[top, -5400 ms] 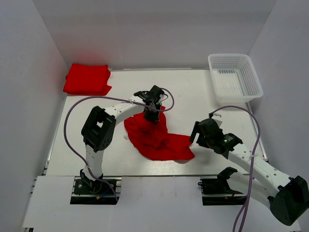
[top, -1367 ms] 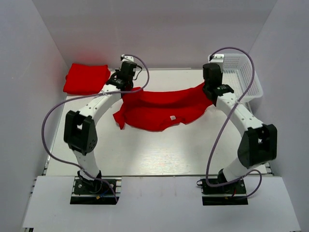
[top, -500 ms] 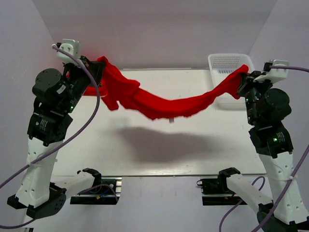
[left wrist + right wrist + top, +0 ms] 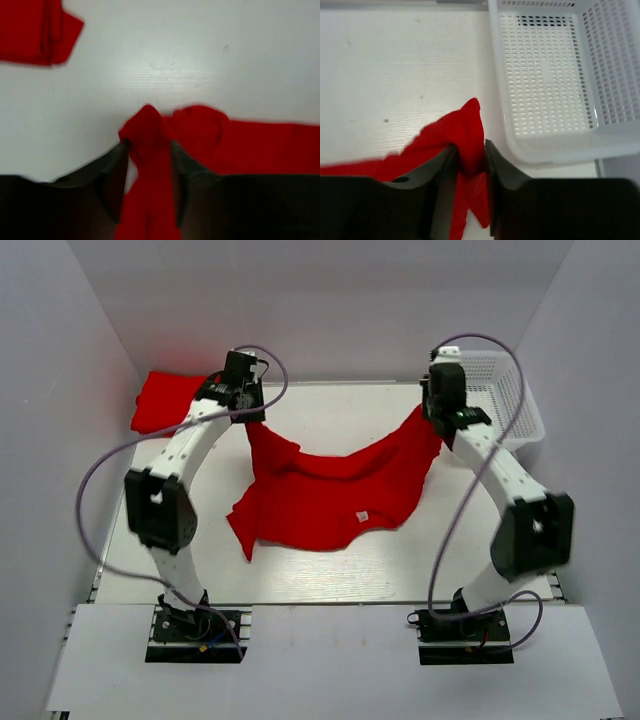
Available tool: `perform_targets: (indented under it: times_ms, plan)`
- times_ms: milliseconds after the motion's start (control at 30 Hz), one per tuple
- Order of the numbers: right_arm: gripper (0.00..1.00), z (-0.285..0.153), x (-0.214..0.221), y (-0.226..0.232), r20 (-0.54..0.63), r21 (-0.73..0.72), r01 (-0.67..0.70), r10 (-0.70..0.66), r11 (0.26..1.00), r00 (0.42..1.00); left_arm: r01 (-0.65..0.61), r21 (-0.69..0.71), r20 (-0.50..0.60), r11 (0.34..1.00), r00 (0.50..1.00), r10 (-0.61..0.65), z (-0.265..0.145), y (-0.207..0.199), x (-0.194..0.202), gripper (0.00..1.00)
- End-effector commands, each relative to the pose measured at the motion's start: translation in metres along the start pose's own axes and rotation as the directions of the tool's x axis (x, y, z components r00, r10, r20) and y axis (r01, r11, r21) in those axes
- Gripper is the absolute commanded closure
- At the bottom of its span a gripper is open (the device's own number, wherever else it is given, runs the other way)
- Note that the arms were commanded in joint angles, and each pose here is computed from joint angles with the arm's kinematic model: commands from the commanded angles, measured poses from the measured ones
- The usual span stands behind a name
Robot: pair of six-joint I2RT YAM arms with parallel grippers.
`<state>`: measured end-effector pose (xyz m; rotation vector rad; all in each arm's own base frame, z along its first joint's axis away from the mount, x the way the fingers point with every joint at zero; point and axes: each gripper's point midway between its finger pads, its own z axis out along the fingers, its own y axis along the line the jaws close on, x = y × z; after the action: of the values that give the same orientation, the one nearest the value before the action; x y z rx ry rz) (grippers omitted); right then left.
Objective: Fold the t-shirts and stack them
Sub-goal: Flatten out the tshirt
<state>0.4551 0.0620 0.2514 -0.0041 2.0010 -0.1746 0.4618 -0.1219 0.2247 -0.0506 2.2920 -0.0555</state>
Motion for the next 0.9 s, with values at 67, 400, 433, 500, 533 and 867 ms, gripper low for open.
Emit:
perform_targets:
  times_ms: [67,400,433,500,533,867]
  plan:
    - [0.34,0.033,-0.045,0.009,0.008,0.000,0.002,-0.002,1.000,1.000,0.096,-0.097,-0.137,0.991,0.985,-0.109,0.036,0.037,0.004,0.00]
    - [0.10,-0.009,-0.043,0.036,-0.014,-0.216,0.013,-0.016,0.976,1.000,-0.021,0.095,-0.001,0.995,1.000,0.022,-0.001,0.014,-0.010,0.00]
    - [0.10,-0.017,-0.040,0.047,-0.023,-0.282,0.007,-0.014,0.959,1.000,-0.022,0.122,-0.013,0.992,1.000,0.024,-0.004,0.010,-0.004,0.00]
    - [0.10,-0.033,-0.021,0.060,-0.072,-0.352,-0.044,0.019,0.935,0.997,-0.019,0.229,-0.037,0.973,0.999,0.028,-0.010,-0.005,0.017,0.00]
    - [0.10,-0.043,-0.021,0.066,-0.076,-0.385,-0.078,0.052,0.920,0.996,-0.017,0.261,-0.046,0.965,0.999,0.030,-0.010,-0.009,0.025,0.00]
    - [0.10,-0.069,0.133,0.117,-0.421,-0.507,-0.195,-0.043,0.839,0.906,0.039,0.383,-0.282,0.923,0.957,0.076,0.018,-0.047,0.129,0.00]
